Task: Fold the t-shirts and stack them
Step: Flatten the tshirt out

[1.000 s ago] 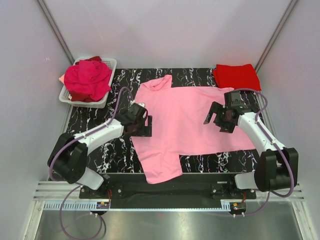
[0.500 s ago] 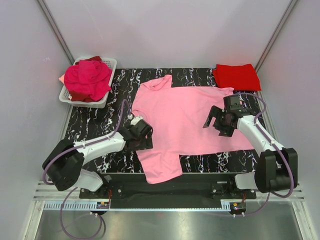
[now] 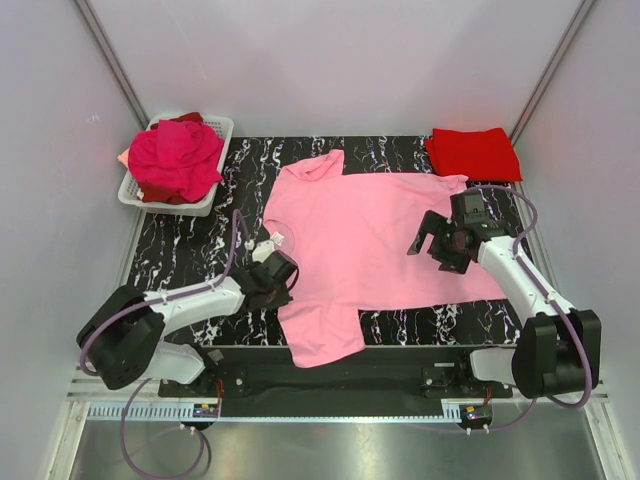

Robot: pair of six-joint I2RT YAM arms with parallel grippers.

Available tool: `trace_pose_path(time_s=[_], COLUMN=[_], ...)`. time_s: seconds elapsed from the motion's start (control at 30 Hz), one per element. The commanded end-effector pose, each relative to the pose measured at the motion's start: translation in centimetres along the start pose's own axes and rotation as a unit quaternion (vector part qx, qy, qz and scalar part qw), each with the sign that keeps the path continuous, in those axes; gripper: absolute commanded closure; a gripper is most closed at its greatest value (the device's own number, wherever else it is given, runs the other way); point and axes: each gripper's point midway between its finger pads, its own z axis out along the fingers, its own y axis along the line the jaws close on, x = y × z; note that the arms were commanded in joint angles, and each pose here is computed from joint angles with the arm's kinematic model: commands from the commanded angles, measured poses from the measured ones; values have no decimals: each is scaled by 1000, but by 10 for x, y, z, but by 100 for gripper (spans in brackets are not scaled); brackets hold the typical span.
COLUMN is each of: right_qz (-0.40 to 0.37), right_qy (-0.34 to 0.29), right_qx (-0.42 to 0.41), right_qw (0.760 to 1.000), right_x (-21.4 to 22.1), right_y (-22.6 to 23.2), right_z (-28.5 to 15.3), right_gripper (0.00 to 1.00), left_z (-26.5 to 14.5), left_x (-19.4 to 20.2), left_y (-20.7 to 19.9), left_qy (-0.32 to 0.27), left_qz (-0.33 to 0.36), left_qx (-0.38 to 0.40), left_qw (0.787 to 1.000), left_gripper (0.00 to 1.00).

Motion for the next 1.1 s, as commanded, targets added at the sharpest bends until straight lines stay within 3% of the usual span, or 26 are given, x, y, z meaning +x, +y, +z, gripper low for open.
trace_pose_path(time_s=[0.0, 0.1, 0.2, 0.27, 0.33, 0.37, 0.5, 0.53, 0.63, 0.8, 0.87, 0.9, 0.93, 1.07], right_qz=[-9, -8, 7, 14, 18, 20, 22, 22, 17, -6, -2, -6, 0, 14], right_qy=[-12, -15, -20, -19, -17, -19, -16, -22, -28, -47, -45, -61, -71, -96], right_qx=[-14, -13, -1, -1, -3, -5, -11, -24, -87, -156, -171, -188, -197, -204], right_qw=[1000, 1000, 1000, 1000, 1000, 1000, 1000, 999, 996, 987, 984, 980, 978, 974], right_x=[0, 0, 2, 3, 5, 6, 14, 12, 19, 33, 45, 42, 42, 48], right_y=[5, 4, 0, 0, 0, 1, -1, 3, 19, 42, 43, 50, 51, 43], right_z=[-13, -17, -22, -23, -24, -26, -26, -25, -21, -11, -5, -5, -6, 1], right_gripper=[0, 0, 0, 0, 0, 0, 0, 0, 1, 1, 2, 2, 2, 2], left_z=[-8, -27, -75, -86, -93, -99, -116, -120, -125, -126, -99, -104, -78, -37], left_x=[16, 16, 0, -1, 3, 2, -12, -18, -55, -146, -178, -208, -211, -275], left_y=[24, 43, 54, 60, 64, 61, 55, 55, 40, -20, -32, -51, -60, -78], left_qy=[13, 6, -42, -47, -40, -37, -56, -65, -110, -192, -184, -206, -177, -180], left_qz=[-12, -28, -95, -102, -108, -108, -86, -78, -36, 45, 56, 42, 51, 54], left_qx=[-25, -47, -10, -3, -2, 11, 26, 20, -15, -20, -36, -14, -15, -2], left_qw=[1000, 998, 995, 994, 993, 993, 994, 995, 993, 980, 981, 978, 983, 982], left_gripper=[100, 100, 100, 100, 94, 88, 46, 30, 20, 19, 23, 24, 26, 30])
